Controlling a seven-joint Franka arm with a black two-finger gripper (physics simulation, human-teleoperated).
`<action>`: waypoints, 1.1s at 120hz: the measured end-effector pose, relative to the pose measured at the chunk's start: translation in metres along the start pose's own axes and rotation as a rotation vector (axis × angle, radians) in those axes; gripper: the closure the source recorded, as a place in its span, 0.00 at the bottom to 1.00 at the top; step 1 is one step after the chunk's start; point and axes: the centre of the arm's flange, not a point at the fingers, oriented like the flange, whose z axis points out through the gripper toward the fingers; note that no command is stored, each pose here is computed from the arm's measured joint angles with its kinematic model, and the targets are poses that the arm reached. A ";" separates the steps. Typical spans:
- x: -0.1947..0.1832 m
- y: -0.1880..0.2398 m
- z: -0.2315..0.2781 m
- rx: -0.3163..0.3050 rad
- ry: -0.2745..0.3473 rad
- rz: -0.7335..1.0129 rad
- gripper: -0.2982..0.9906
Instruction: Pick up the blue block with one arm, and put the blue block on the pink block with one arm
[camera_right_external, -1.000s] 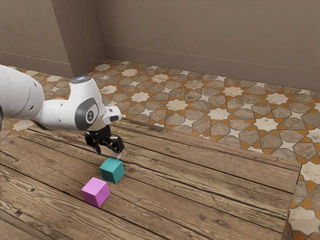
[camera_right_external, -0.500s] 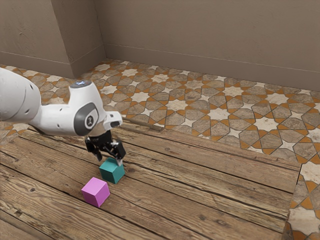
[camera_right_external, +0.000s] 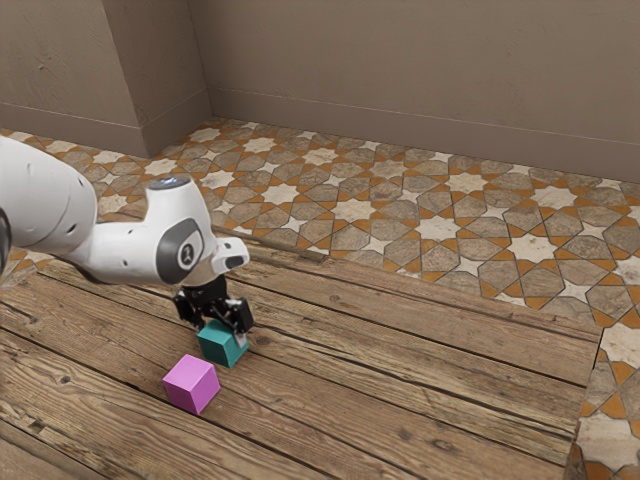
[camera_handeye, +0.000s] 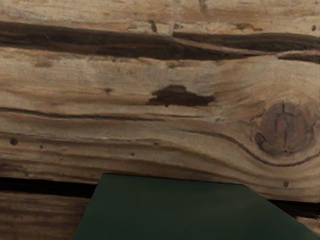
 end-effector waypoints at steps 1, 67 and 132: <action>0.000 0.000 0.000 0.000 0.000 0.000 0.39; -0.079 0.017 -0.124 -0.065 0.066 0.086 0.47; -0.113 0.013 -0.085 -0.014 -0.037 0.091 0.52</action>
